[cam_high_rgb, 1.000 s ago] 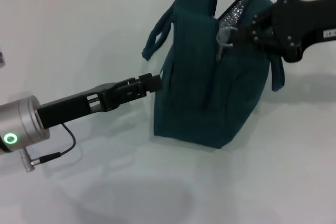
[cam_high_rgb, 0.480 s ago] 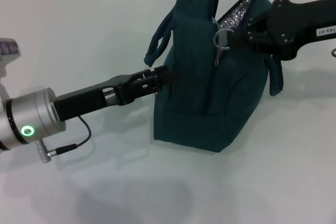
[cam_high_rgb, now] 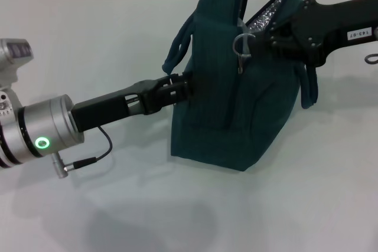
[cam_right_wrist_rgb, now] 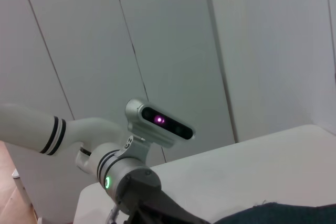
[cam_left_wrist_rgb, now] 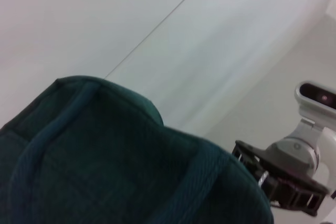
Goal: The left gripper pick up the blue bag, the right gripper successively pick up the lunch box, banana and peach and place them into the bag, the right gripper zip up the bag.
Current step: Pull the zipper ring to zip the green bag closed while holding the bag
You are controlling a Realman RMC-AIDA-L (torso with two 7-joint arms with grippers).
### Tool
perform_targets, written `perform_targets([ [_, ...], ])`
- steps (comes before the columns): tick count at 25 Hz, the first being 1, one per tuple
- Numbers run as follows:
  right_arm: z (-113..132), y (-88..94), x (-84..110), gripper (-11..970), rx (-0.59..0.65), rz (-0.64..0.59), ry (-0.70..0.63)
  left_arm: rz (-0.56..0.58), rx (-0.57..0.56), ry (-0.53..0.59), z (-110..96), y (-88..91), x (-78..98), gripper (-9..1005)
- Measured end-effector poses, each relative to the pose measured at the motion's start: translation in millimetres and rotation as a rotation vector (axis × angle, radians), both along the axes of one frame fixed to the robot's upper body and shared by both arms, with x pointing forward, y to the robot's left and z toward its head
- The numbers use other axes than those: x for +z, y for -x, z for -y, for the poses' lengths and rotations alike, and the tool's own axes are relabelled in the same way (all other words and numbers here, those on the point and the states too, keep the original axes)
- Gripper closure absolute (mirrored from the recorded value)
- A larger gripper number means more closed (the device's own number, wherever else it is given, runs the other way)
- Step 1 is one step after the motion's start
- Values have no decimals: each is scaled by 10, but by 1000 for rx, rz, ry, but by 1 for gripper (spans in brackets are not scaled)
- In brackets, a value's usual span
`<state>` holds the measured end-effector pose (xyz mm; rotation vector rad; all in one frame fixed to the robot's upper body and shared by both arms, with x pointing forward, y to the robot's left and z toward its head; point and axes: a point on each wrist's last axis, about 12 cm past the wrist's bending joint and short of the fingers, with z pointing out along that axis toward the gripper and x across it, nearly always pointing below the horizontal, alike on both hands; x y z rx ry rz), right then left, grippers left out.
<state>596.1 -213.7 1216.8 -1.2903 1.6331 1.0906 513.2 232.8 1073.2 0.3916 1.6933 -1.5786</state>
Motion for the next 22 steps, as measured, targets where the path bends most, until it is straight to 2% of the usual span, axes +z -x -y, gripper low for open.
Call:
perform_targets([
  [6,-33,-11,-10,957,7,-3,1,6,25,29,-1,-27,26,254],
  [14,-41,-13,-25,956,9,-9,-1,15,26,16,20,-55,26,255],
  [22,-50,-13,-31,956,10,-10,-1,-2,51,-2,27,-88,-7,378],
])
